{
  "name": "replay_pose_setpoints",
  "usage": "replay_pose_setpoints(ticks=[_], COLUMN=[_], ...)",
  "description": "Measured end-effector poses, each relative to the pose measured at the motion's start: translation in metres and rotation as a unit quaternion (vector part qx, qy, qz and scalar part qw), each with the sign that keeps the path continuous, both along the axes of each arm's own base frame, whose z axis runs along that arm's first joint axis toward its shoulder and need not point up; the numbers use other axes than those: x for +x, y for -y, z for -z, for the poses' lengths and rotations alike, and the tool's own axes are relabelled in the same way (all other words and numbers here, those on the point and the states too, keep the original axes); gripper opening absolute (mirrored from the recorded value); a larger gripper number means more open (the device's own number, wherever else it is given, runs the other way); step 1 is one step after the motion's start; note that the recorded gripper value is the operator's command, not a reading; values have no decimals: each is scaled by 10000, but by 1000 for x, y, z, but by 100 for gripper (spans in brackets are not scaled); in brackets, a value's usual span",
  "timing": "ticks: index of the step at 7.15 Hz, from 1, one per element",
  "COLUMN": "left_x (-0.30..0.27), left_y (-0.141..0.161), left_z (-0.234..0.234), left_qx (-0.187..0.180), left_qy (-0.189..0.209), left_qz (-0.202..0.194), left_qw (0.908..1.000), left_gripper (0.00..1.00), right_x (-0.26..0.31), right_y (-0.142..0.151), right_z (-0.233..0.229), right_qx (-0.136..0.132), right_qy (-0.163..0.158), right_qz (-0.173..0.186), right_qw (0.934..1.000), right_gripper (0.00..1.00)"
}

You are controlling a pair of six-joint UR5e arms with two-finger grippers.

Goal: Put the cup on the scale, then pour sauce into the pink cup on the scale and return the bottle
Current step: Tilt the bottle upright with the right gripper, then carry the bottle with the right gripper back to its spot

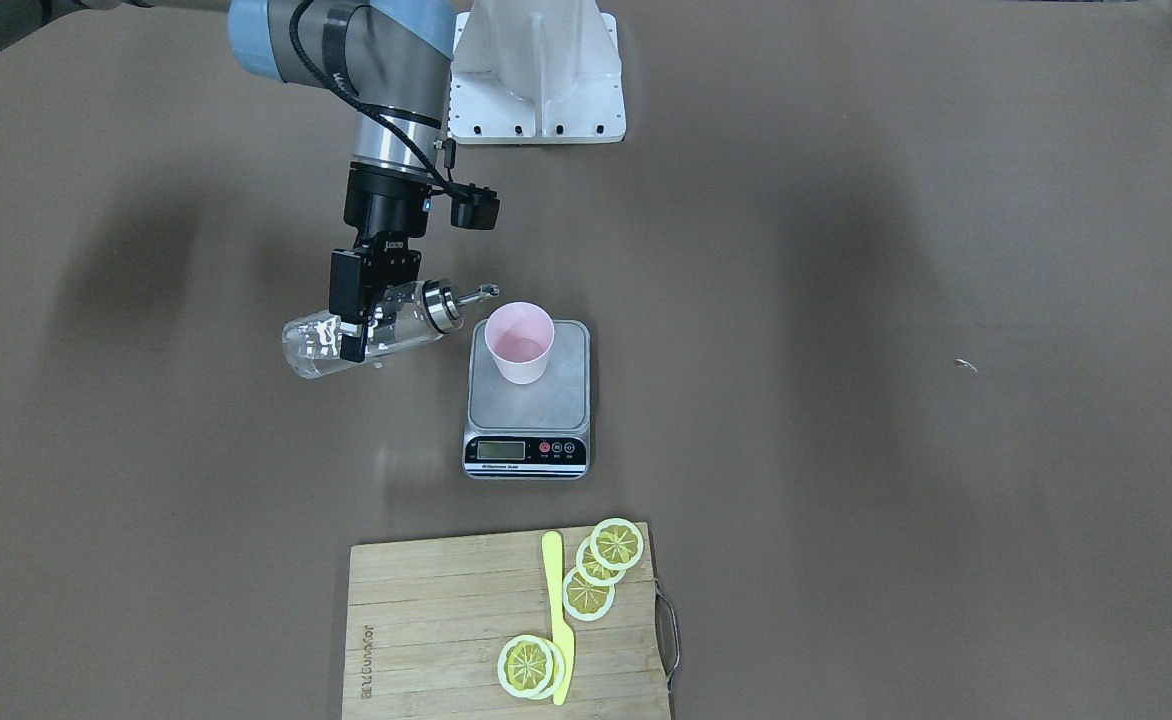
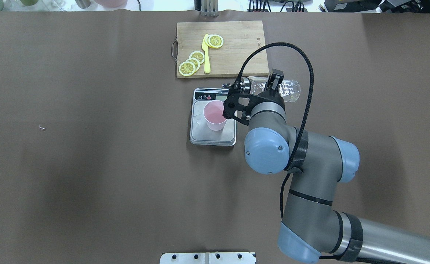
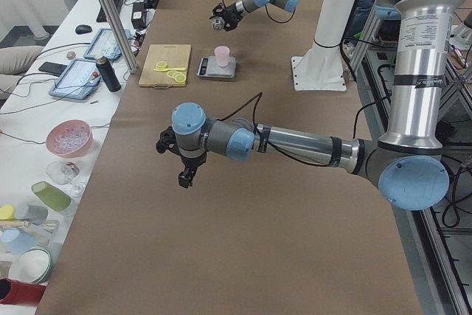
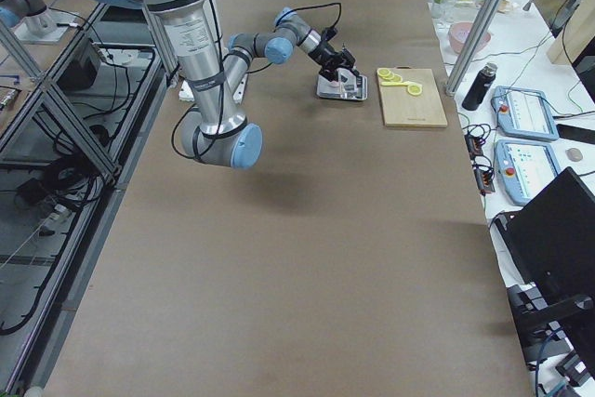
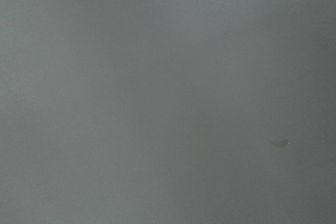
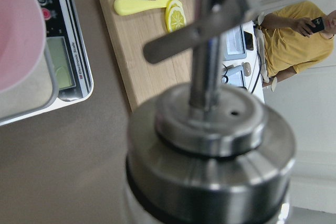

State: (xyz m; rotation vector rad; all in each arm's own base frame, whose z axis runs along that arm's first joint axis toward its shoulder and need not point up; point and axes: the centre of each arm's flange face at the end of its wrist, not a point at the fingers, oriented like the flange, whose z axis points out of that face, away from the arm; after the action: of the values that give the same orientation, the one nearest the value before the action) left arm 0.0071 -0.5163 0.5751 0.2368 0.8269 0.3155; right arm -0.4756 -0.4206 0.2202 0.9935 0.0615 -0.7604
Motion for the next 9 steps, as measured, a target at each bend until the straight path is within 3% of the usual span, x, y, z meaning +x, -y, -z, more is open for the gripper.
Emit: replay_pose_setpoints(ticks=[2, 4, 6, 9], left_x=[0, 0, -1, -9], left_y=[1, 1, 4, 1], left_z=[-26, -37, -37, -42], left_qx=[-67, -71, -183, -445], left_qy=[52, 81, 94, 118], left_qz=[-167, -277, -275, -186], left_qw=[9998, 9996, 9994, 9988], left_gripper=[99, 99, 100, 100], right_x=[31, 56, 73, 88], right_y=[7, 17, 15, 8], right_z=[-11, -28, -49, -76], right_qx=[-358, -532, -655, -1015], right_qy=[1160, 2126, 3059, 4268], right_qz=[-122, -279, -541, -863], right_qw=[9925, 9753, 9483, 8945], right_gripper=[23, 23, 23, 22])
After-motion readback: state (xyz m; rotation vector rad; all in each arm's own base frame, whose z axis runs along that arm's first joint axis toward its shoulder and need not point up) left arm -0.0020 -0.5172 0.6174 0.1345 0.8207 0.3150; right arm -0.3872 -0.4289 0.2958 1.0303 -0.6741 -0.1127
